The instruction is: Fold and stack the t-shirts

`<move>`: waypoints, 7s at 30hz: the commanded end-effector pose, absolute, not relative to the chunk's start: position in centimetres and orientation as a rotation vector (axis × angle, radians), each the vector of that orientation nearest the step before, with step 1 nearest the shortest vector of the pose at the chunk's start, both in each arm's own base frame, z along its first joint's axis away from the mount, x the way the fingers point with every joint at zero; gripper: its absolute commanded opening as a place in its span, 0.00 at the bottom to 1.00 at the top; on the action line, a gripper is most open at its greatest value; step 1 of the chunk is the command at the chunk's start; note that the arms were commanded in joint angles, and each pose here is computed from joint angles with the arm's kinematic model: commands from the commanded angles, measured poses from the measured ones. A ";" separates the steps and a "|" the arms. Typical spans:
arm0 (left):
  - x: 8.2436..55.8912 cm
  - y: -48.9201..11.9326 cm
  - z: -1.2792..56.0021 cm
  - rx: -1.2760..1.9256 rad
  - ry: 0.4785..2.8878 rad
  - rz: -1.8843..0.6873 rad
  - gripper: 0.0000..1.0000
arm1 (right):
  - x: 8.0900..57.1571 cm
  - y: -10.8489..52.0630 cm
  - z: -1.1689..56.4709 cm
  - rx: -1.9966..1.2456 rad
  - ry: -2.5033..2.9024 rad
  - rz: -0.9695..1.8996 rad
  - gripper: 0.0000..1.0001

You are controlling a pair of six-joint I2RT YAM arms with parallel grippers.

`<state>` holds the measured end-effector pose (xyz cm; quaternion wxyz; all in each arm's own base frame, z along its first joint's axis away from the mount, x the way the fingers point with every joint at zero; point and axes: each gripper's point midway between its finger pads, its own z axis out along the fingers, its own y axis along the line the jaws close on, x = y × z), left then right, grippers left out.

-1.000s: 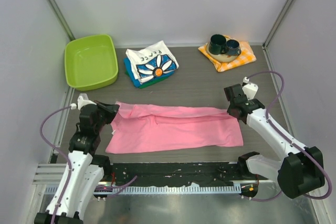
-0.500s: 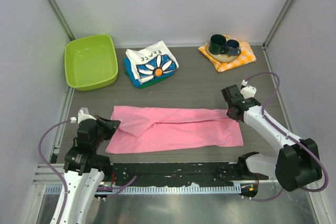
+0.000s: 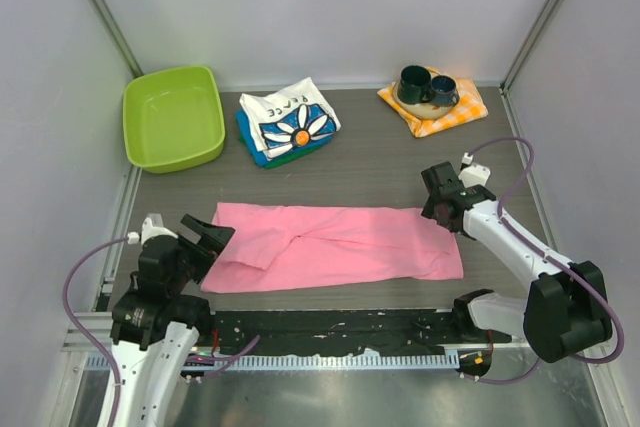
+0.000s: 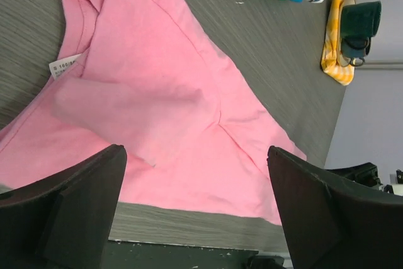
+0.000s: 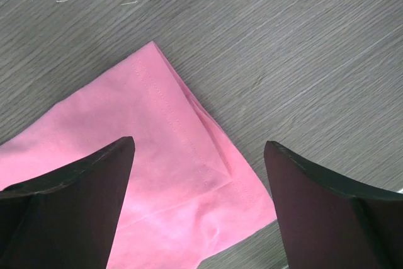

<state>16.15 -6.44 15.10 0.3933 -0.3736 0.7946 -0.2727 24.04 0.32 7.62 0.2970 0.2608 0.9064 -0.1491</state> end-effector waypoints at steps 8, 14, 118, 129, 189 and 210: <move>20.3 -9.0 18.8 -0.811 2.004 -0.809 1.00 | 29.4 5.3 12.0 0.540 2.344 -0.193 0.94; 25.4 -11.1 15.9 -0.742 2.135 -0.774 1.00 | 31.1 11.6 9.2 0.399 2.455 0.092 0.94; 22.1 -4.2 24.9 -0.690 1.860 -0.309 1.00 | 31.1 52.1 16.5 -0.650 2.192 1.100 1.00; 21.5 -3.1 25.5 -0.682 1.836 -0.265 1.00 | 30.3 55.6 11.7 -0.610 2.314 1.286 1.00; 25.8 -5.1 23.0 -0.623 1.918 -0.244 1.00 | 62.1 13.9 2.3 0.826 2.357 0.352 1.00; 32.9 -15.5 17.1 -0.534 2.130 -0.635 1.00 | 51.6 14.0 26.1 0.428 2.110 0.339 1.00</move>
